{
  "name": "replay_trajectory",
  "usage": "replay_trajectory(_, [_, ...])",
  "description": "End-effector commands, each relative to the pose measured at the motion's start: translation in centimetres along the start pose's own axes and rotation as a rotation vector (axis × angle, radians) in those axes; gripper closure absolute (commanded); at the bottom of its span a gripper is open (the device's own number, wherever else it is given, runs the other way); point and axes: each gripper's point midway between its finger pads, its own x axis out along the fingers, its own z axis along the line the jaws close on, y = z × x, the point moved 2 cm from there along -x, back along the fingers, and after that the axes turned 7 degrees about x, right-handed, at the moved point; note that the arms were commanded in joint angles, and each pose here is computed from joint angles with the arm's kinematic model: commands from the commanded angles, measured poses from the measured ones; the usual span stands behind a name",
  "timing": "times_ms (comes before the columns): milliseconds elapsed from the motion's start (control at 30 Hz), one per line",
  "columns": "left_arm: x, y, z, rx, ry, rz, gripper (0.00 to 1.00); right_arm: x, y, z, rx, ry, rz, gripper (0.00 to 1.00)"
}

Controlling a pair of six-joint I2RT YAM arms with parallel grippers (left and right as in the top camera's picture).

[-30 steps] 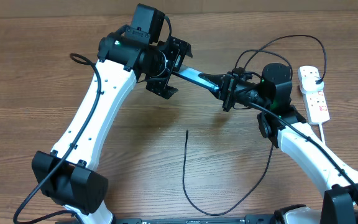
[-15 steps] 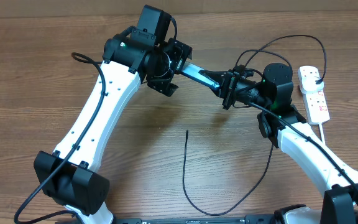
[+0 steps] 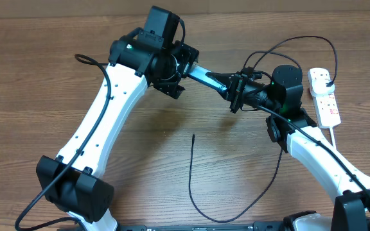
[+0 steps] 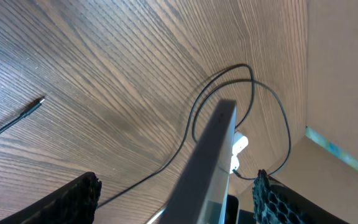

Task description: Plug charger to phone and switch on socket

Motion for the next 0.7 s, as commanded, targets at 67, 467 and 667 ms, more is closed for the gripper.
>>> replay_trajectory(67, [0.62, 0.05, -0.03, 0.016, -0.016, -0.036, 0.18, 0.06, 0.8, 0.86, 0.11, -0.016, 0.021, 0.96])
replay_trajectory(467, [0.62, 0.0, -0.07, 0.017, -0.014, -0.041, 0.35, 0.06, 0.84, 0.83, 0.11, -0.014, 0.023, 0.96])
replay_trajectory(667, [0.62, 0.01, -0.08, -0.01, -0.013, -0.04, 0.48, 0.06, 0.84, 0.84, 0.109, -0.014, 0.024, 0.96])
